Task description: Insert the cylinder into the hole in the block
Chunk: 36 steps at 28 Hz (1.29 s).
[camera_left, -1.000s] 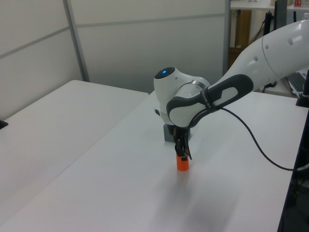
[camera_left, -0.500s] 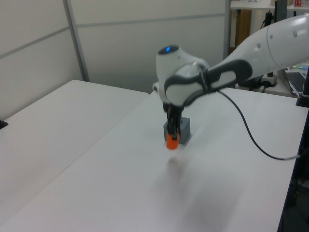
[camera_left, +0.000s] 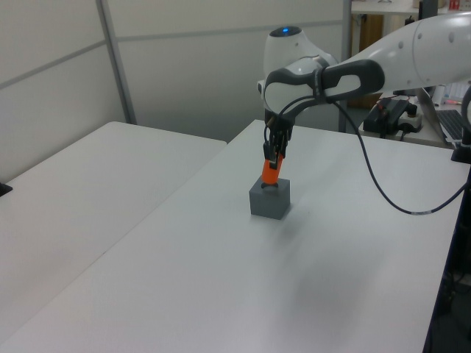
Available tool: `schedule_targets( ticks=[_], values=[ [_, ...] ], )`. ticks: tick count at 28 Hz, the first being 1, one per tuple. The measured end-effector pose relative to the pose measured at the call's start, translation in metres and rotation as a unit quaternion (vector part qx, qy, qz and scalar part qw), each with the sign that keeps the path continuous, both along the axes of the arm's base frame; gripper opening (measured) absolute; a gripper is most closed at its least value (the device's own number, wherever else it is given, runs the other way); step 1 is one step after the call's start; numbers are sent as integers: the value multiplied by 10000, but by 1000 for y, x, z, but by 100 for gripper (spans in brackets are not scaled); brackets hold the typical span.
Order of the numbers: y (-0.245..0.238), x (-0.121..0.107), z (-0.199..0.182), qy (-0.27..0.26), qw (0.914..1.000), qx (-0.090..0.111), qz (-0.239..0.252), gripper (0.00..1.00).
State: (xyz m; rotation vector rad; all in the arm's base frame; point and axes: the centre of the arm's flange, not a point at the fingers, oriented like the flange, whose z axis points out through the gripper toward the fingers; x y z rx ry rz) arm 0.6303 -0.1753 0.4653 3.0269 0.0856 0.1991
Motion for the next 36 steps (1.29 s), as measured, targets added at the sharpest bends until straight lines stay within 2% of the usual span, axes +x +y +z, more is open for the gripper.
schedule_targets(
  ticks=[4, 21, 27, 32, 36],
  values=[
    [-3, 7, -20, 104, 9999, 13, -8, 51],
    [-9, 16, -26, -25, 10000, -35, -21, 53],
    [-9, 17, -18, -74, 10000, -48, -26, 74],
    [-9, 11, 19, 185, 9998, 23, -81, 97],
    [-8, 1, 58, 388, 9991, 85, -127, 100]
  ],
)
